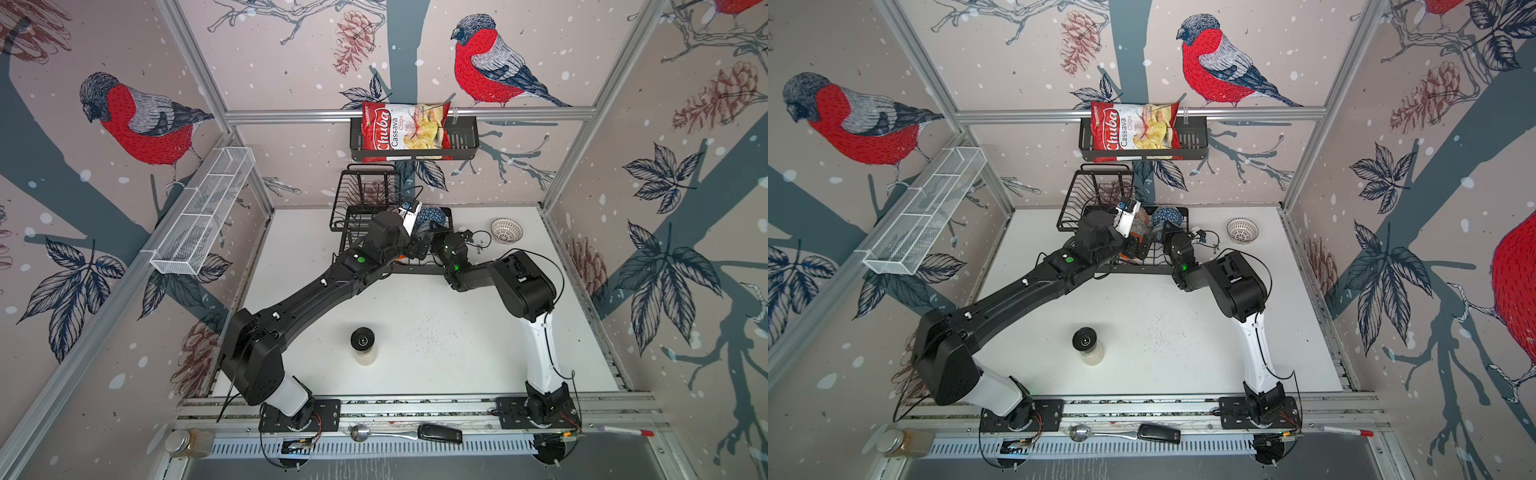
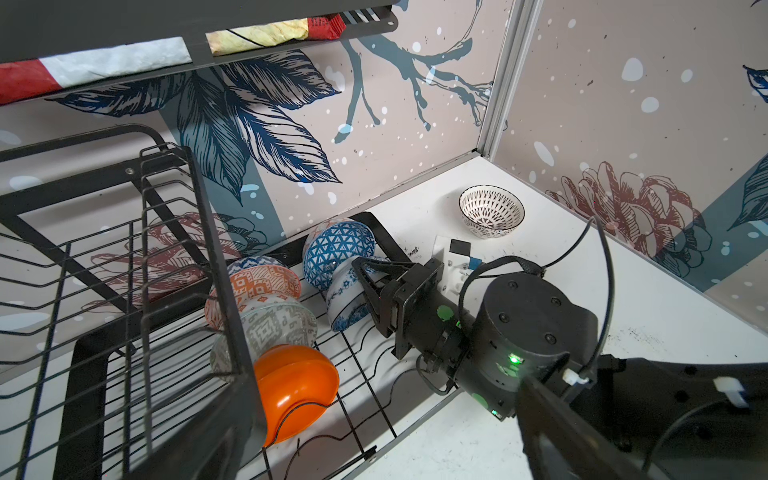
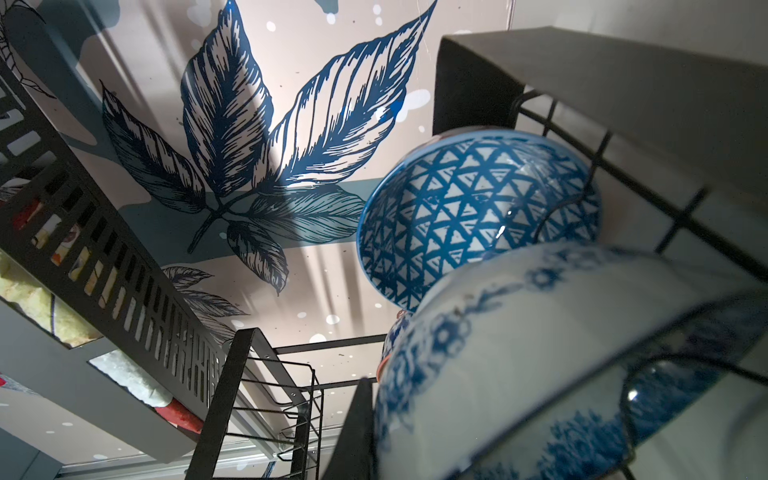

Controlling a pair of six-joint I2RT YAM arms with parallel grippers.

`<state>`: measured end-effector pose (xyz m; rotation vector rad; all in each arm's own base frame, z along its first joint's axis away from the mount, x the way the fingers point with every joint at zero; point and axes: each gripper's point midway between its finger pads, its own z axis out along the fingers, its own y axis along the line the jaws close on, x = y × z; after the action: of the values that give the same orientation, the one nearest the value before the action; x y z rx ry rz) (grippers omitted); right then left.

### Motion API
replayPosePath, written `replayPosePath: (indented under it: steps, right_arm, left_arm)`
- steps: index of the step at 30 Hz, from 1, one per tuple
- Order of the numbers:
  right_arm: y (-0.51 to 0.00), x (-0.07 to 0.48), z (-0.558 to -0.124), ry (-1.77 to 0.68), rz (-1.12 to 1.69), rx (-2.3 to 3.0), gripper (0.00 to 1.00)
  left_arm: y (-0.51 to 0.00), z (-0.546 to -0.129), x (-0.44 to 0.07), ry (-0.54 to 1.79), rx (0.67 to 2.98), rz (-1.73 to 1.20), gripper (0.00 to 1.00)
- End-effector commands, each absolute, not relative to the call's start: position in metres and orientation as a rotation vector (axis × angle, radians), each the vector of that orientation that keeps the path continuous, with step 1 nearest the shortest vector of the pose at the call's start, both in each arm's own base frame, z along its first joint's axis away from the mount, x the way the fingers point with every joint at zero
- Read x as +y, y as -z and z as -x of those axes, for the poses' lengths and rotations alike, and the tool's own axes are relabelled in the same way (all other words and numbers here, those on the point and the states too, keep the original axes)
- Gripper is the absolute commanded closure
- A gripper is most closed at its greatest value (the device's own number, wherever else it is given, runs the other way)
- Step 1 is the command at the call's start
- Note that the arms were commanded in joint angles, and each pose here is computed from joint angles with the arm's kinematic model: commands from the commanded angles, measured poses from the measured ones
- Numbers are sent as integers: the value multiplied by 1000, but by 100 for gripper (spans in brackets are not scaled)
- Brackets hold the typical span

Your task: Load the bowls into the dish rack

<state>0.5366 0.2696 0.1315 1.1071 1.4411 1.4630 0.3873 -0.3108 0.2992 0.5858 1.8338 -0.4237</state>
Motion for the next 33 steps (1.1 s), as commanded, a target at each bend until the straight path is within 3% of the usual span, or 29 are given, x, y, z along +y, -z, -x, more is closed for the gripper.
replayPosePath:
  steps: [1,33]
  right_arm:
    - [-117,275,-534,-1454,-1137,1497,88]
    - [-123,275,-543,-1486,-1173,1474,76]
  left_arm:
    - [-310,-389,-310,439,1802,-555,2]
    - [-310,-388,-312,454,1805,-564,2]
